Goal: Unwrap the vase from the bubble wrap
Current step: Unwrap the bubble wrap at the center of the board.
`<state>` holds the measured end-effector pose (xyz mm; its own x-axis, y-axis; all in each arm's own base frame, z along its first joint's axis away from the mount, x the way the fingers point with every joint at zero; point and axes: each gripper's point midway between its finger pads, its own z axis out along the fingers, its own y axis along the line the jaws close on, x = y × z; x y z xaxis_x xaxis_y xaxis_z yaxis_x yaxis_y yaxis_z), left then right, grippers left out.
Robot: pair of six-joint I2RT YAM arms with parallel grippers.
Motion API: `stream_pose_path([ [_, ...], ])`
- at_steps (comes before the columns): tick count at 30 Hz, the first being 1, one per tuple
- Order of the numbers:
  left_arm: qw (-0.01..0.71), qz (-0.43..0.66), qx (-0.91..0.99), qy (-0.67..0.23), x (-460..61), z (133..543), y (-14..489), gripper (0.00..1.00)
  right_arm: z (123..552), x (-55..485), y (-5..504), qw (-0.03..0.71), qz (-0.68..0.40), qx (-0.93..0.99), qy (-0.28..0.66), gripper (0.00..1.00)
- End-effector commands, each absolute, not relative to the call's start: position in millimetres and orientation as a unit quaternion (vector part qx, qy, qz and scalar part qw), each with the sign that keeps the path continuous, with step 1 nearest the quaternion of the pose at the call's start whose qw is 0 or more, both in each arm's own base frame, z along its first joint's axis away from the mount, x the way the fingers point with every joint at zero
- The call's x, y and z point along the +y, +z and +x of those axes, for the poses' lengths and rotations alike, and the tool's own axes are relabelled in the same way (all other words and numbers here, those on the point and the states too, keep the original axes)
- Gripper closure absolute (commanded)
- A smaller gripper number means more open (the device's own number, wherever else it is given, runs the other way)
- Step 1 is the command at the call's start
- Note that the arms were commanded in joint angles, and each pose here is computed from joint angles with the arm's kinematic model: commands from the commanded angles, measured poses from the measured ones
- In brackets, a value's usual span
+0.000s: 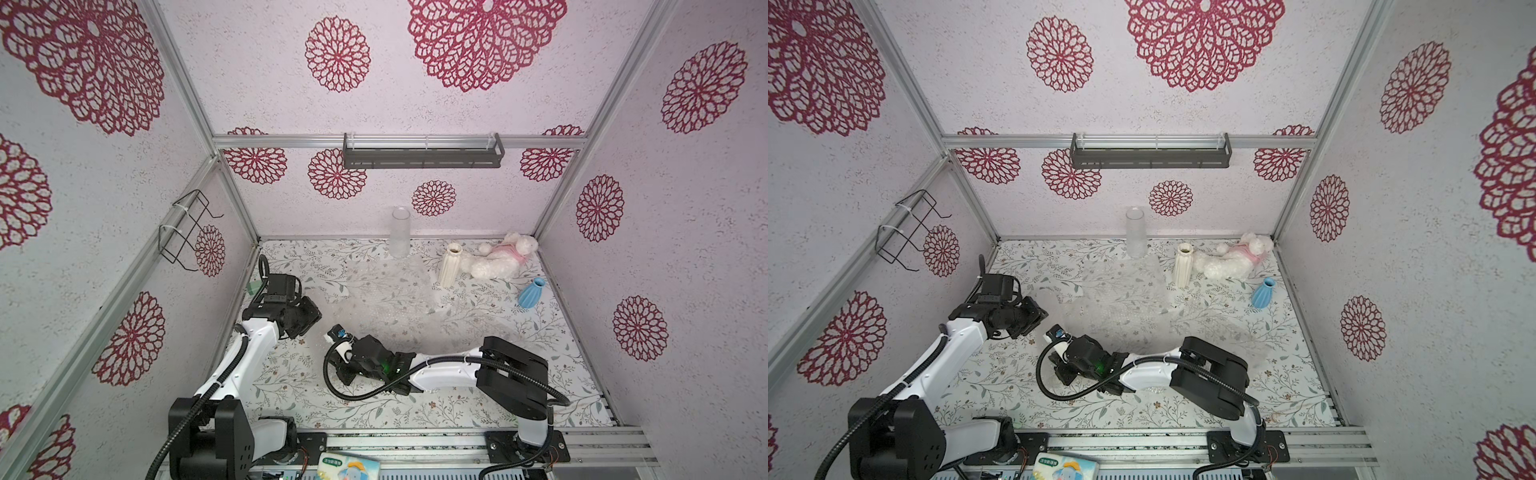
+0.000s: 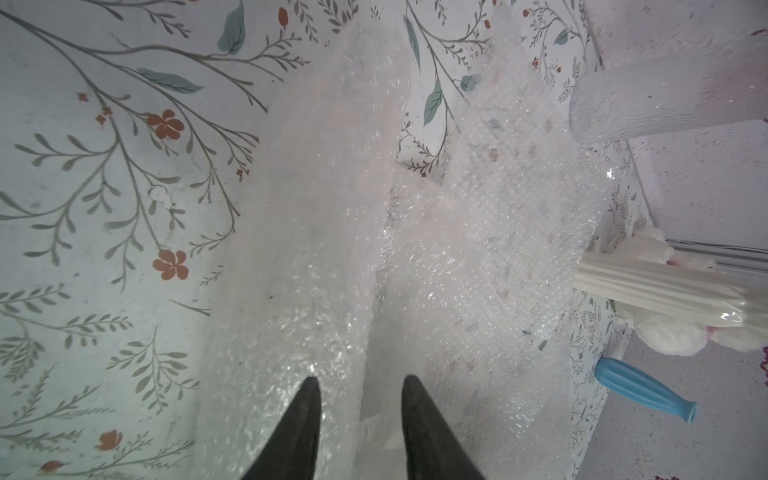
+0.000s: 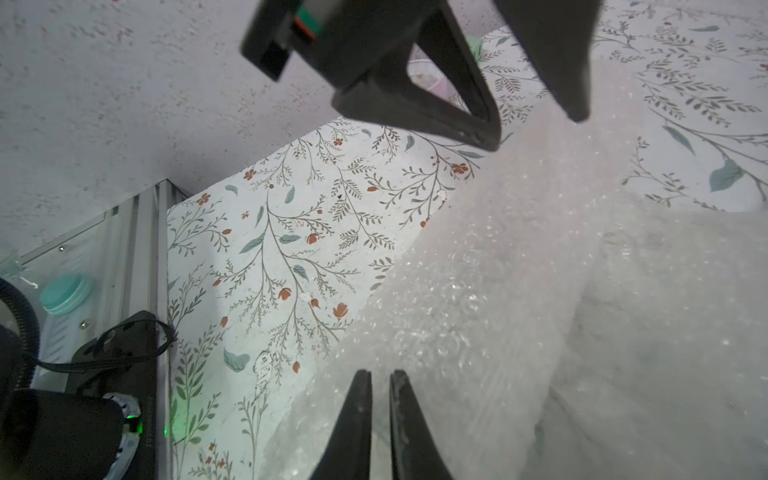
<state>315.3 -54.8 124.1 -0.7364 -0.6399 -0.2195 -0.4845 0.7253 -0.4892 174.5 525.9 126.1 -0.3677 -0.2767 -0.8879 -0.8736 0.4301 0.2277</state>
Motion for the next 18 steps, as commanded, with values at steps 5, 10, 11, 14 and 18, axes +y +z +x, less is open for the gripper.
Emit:
stream_pose_path([
  [5, 0.172, -0.279, 0.921, -0.212, -75, 333, 109, 0.62, 158, 536, 112, 0.381, -0.428, 0.736, 0.361, 0.86],
  [10, 0.161, -0.278, 0.925, -0.205, -77, 336, 97, 0.62, 154, 532, 121, 0.391, -0.43, 0.727, 0.366, 0.86],
  [11, 0.16, -0.278, 0.925, -0.202, -76, 336, 95, 0.62, 154, 530, 123, 0.395, -0.429, 0.725, 0.367, 0.86],
  [14, 0.158, -0.279, 0.927, -0.193, -73, 331, 92, 0.62, 153, 523, 133, 0.41, -0.424, 0.717, 0.371, 0.86],
  [18, 0.157, -0.282, 0.928, -0.187, -69, 325, 89, 0.62, 152, 510, 150, 0.436, -0.412, 0.703, 0.381, 0.86],
])
